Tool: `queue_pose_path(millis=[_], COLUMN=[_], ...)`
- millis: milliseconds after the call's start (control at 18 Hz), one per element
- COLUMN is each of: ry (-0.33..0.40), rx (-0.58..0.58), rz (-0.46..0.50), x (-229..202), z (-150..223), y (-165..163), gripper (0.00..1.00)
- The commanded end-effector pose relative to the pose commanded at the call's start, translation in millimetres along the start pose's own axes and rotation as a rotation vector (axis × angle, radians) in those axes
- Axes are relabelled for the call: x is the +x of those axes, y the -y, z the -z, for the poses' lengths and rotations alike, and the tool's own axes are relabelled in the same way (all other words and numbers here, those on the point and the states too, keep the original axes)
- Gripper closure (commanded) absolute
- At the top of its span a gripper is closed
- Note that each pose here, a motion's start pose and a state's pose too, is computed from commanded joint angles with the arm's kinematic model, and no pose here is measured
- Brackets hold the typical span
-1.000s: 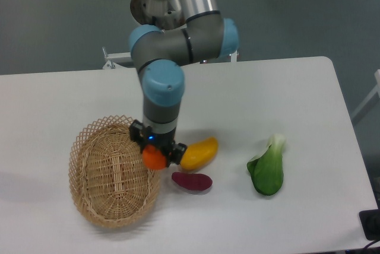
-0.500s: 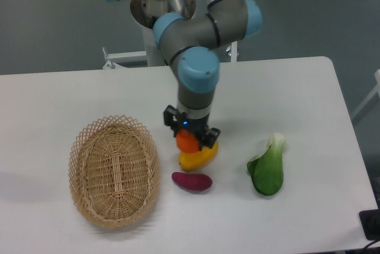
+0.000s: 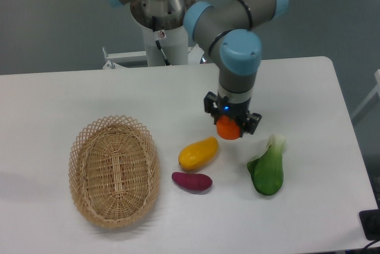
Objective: Pick up the orange from the basket
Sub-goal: 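Lift the held orange out of the basket and carry it past the mango, then hold the orange raised above the table near the bok choy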
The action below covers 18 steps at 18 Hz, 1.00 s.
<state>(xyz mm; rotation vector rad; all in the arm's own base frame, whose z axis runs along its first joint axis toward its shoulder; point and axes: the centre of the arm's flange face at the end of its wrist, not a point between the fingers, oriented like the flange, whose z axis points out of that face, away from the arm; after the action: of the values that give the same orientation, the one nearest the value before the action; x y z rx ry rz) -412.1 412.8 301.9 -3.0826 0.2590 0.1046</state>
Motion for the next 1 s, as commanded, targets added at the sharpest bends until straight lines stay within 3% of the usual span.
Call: queue_pose_path(millis=[222, 444, 1000], ry=[0.059, 0.068, 0.072], rx=[0.021, -0.002, 0.001], rz=[-0.001, -0.040, -0.032], x=[-9.5, -11.0, -12.3], z=[4.4, 4.2, 4.9], y=[-2.9, -4.8, -7.0], gripper=[0.38, 0.36, 0.33])
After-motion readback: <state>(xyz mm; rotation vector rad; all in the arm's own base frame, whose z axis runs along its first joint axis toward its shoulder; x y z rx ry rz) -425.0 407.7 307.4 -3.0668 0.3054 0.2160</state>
